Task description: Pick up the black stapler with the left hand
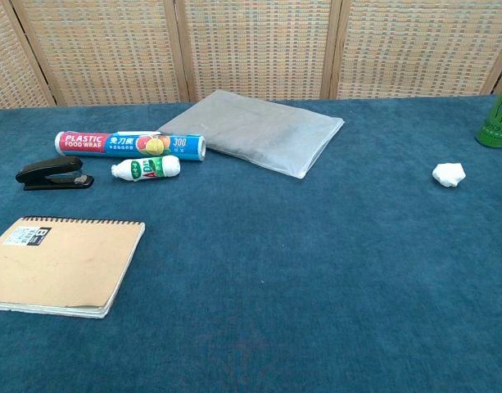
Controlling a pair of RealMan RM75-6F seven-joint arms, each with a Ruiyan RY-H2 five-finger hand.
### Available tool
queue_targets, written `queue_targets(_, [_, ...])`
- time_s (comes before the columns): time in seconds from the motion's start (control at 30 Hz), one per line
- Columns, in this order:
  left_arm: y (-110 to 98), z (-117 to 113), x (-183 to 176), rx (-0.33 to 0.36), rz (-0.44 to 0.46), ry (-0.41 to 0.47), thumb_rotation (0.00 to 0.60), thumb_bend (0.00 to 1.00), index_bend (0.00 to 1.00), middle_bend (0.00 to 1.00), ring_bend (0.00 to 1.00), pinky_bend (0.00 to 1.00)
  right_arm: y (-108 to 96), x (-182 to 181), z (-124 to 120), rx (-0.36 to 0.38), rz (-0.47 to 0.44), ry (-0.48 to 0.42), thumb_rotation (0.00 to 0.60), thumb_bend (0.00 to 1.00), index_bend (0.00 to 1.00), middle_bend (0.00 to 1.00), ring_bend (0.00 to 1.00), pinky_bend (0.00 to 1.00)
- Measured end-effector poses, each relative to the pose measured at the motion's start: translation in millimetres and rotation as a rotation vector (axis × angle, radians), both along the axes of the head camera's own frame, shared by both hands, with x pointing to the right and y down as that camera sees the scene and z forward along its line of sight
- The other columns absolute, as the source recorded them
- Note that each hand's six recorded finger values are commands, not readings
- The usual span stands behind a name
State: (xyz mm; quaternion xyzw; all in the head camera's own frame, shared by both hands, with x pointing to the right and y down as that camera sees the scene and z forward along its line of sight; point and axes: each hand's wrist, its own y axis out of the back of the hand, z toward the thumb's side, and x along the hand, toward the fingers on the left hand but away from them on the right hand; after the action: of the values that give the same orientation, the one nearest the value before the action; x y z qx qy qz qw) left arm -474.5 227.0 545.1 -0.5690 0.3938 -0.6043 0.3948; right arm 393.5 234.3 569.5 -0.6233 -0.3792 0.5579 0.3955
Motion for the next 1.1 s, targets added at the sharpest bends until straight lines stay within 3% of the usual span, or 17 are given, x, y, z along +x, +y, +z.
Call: queue_targets(1.1, [0.4, 2.4, 1.6, -0.011, 0.005, -0.001, 0.6, 0.26, 0.02, 0.0, 0.0, 0.0, -0.6, 0.8, -5.9, 0.014, 0.002, -0.014, 0.6, 0.1, 0.0, 0.0, 0.0, 0.01])
